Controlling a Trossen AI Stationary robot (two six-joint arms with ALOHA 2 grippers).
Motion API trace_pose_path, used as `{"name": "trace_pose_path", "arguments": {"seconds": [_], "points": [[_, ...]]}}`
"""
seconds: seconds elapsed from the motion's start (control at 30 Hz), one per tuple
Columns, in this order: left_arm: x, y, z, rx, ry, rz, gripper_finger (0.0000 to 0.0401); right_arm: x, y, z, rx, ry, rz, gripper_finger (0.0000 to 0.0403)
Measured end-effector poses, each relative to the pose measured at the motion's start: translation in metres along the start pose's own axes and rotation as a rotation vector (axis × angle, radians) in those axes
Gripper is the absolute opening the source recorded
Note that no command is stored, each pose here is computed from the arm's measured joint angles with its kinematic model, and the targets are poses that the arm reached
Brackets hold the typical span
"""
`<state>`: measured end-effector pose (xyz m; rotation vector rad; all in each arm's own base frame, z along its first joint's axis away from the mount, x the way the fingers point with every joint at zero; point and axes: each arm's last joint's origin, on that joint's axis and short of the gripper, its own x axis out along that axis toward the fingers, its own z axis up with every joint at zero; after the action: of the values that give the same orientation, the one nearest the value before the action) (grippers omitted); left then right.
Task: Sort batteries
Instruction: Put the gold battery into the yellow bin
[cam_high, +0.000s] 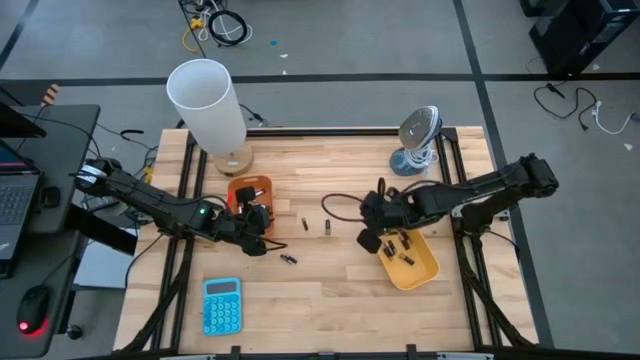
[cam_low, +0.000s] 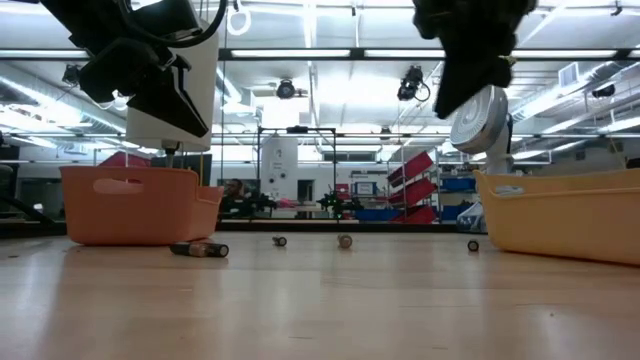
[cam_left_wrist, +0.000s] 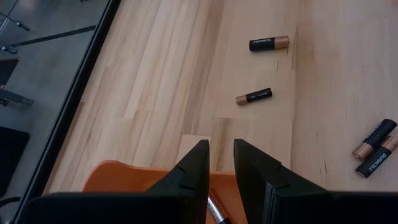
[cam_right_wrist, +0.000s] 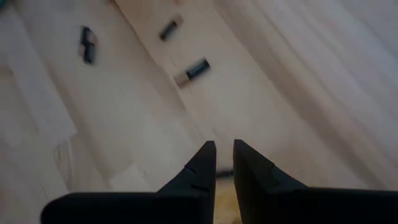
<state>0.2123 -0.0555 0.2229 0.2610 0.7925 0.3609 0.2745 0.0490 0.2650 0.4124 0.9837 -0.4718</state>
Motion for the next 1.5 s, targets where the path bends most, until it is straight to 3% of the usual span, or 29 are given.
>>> {"name": "trace_pose_path", "arguments": {"seconds": [0.3, 0.8, 1.0, 1.33, 1.5], "points": [[0.0, 0.0, 0.0, 0.0, -0.001, 0.0, 0.0076, 0.022, 0.0, 0.024, -0.103, -0.055, 0.086, 0.002], [0.0, 0.0, 0.0, -0.005, -0.001, 0.0, 0.0076, 0.089, 0.001, 0.011, -0.167, 0.207, 0.044, 0.0], [0.0, 0.0, 0.0, -0.023, 0.0, 0.0, 0.0076, 0.088, -0.008, -0.001, -0.13, 0.336, -0.053, 0.0], [0.0, 0.0, 0.0, -0.023, 0.0, 0.0, 0.0076, 0.08, -0.011, -0.014, -0.137, 0.426, -0.167, 0.0], [0.0, 0.0, 0.0, -0.023, 0.0, 0.0, 0.0076, 0.08, -0.01, -0.014, -0.197, 0.422, -0.145, 0.0]]}}
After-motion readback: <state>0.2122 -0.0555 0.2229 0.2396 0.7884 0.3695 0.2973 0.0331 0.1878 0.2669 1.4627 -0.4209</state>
